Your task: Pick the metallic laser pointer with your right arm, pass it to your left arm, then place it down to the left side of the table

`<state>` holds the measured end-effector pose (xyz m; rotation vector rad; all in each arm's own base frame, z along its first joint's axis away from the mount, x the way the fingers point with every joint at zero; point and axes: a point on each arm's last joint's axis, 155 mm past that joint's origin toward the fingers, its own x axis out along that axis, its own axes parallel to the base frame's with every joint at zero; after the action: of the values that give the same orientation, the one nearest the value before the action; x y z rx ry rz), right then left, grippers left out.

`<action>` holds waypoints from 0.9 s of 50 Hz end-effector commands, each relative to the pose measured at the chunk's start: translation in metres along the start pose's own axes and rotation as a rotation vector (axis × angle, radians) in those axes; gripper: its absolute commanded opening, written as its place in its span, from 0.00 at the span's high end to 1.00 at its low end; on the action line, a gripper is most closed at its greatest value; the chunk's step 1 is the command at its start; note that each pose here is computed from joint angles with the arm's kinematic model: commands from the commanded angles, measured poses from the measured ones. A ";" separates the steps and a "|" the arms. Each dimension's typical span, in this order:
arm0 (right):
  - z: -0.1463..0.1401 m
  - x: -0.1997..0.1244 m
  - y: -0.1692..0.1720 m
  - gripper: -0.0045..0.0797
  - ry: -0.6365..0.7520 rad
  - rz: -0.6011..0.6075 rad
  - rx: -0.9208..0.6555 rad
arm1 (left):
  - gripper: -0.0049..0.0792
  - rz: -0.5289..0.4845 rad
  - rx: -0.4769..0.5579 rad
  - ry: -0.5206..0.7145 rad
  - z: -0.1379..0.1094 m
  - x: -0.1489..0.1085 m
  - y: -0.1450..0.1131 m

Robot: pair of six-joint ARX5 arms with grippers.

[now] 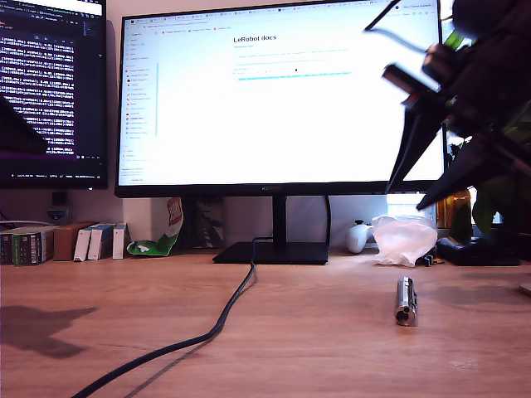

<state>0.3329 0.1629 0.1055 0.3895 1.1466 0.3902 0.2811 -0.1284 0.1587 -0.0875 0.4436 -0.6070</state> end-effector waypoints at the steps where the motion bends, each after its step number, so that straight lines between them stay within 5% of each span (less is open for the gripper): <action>1: -0.006 0.009 0.000 0.52 0.034 -0.021 0.011 | 0.97 -0.009 0.021 -0.024 0.011 0.000 -0.004; 23: -0.044 0.057 -0.032 0.50 0.211 -0.157 0.113 | 0.97 -0.035 0.094 -0.046 0.025 0.001 -0.018; 45: -0.047 0.067 -0.042 0.53 0.217 -0.197 0.210 | 0.97 -0.074 0.117 -0.040 0.023 0.003 -0.032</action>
<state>0.3172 0.1618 0.0195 0.4290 1.4215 0.1503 0.2759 -0.1555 0.1842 -0.0142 0.3744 -0.6964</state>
